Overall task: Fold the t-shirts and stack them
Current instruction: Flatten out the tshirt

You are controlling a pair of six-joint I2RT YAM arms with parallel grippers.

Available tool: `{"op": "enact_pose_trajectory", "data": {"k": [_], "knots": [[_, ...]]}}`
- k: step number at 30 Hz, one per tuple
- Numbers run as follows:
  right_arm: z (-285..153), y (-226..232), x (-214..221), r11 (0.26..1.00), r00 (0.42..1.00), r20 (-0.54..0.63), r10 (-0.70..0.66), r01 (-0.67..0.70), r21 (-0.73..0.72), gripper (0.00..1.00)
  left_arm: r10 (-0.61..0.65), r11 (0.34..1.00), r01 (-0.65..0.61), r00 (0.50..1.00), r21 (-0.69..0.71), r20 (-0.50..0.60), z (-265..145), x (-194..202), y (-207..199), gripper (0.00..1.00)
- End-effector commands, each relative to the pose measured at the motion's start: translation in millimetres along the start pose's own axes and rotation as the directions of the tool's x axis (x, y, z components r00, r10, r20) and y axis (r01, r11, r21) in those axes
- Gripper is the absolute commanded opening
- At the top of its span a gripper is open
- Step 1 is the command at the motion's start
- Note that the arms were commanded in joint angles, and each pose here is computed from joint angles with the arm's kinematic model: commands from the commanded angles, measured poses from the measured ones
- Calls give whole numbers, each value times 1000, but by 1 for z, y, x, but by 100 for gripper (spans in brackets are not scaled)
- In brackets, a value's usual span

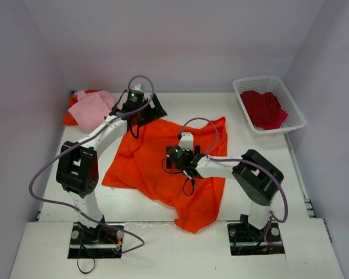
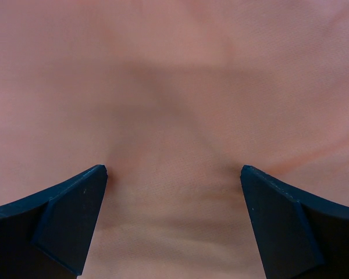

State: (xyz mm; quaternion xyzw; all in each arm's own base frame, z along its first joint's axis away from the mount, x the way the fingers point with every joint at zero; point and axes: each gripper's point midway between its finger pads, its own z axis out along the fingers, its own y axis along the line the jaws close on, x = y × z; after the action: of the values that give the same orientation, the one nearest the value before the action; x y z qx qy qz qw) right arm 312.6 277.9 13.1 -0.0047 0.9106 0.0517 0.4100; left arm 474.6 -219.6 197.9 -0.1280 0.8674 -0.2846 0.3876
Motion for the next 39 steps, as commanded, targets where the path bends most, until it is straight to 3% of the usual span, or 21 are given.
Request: {"op": "enact_pose_trajectory", "data": {"k": [1,3,11,18,30,39], "knots": [[-27,-21,8,998,997,-75,-17,21,51,97,-41,999,41,999,7,3,-5,17,-4,80],[-33,-27,1,998,998,-62,-13,17,65,99,-44,999,43,998,-19,-40,-5,49,0,80],[-61,-37,-23,997,999,-10,38,-37,62,100,-36,999,35,996,-11,-86,-21,115,-14,80],[-80,-48,-33,994,997,18,81,-82,71,100,-45,998,39,990,-46,-134,-13,153,-14,80],[-71,-73,-6,979,990,-19,136,-132,154,98,-112,990,96,980,-100,-167,16,144,-8,80],[-66,-88,4,968,984,-38,175,-164,191,97,-172,979,149,970,-137,-170,46,130,19,80]]}}
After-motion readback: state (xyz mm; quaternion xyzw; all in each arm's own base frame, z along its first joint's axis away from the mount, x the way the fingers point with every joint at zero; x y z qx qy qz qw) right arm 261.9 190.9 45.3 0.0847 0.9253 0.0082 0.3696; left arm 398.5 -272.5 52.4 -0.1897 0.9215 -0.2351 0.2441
